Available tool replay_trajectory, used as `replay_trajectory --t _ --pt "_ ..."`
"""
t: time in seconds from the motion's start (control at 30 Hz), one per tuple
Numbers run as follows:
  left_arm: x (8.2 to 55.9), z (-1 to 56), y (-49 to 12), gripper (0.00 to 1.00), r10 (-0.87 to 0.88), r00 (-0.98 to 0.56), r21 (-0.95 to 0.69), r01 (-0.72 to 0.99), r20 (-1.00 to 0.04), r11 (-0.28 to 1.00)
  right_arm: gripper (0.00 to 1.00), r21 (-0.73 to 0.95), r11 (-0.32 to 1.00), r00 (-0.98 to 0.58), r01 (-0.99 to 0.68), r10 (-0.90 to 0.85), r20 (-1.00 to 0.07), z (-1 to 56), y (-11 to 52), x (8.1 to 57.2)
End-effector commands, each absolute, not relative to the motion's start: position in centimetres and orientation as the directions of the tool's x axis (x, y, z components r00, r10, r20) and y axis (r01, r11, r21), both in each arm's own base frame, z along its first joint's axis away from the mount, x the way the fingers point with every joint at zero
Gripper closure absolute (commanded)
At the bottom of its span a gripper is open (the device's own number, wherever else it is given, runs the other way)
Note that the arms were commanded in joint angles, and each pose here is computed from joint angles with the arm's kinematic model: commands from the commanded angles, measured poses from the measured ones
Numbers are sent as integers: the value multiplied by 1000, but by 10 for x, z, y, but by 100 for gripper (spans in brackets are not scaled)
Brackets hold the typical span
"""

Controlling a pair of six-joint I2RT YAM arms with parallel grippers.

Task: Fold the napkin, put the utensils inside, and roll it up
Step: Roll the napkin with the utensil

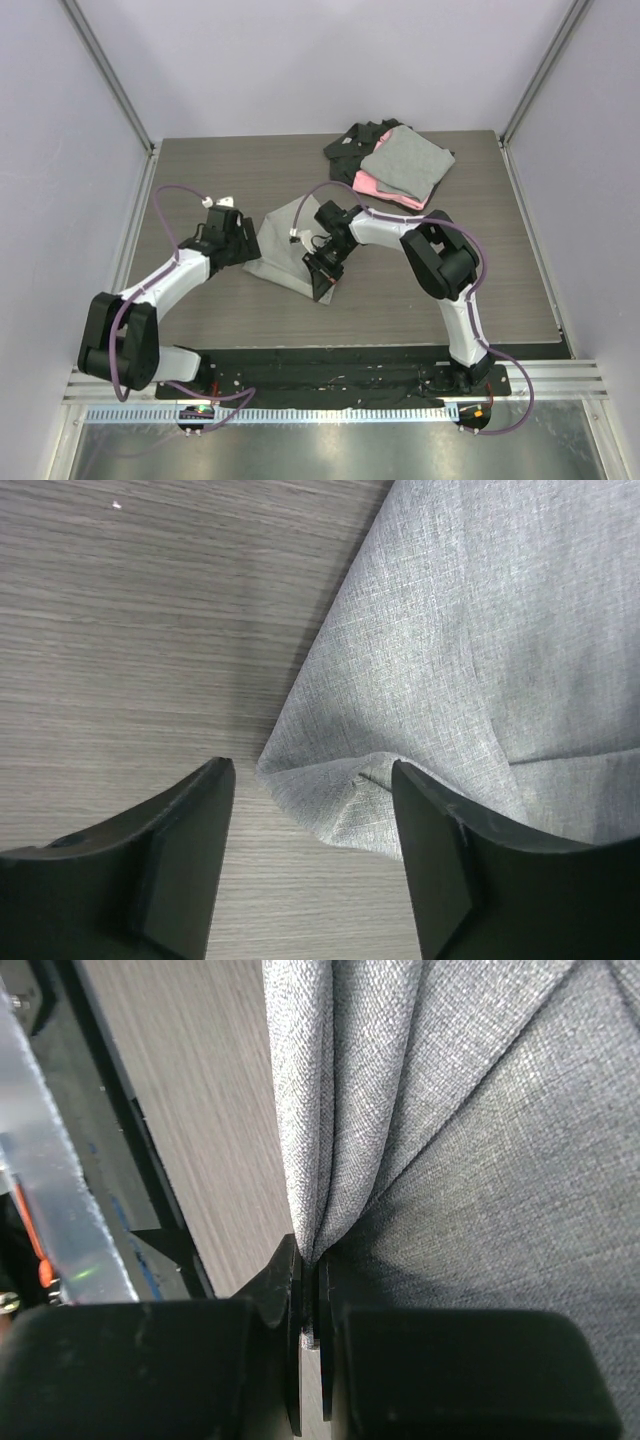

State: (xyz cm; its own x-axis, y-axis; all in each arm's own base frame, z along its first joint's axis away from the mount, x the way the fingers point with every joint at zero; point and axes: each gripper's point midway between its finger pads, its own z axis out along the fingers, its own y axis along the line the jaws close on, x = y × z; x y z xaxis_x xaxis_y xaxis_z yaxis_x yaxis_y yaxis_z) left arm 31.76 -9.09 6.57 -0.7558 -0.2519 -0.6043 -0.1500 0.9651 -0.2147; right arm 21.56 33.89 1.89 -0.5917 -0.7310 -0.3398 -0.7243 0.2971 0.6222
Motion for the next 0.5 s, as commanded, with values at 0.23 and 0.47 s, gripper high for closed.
replay_trajectory --t 0.23,0.47 --pt "325 70 -89 17 -292 -688 -273 -140 -664 952 99 693 300 -623 -656 -733 -272 4 334 209" --pt "333 63 -88 25 -336 -673 -315 -159 -659 936 99 698 310 -631 -645 -731 -259 2 332 210"
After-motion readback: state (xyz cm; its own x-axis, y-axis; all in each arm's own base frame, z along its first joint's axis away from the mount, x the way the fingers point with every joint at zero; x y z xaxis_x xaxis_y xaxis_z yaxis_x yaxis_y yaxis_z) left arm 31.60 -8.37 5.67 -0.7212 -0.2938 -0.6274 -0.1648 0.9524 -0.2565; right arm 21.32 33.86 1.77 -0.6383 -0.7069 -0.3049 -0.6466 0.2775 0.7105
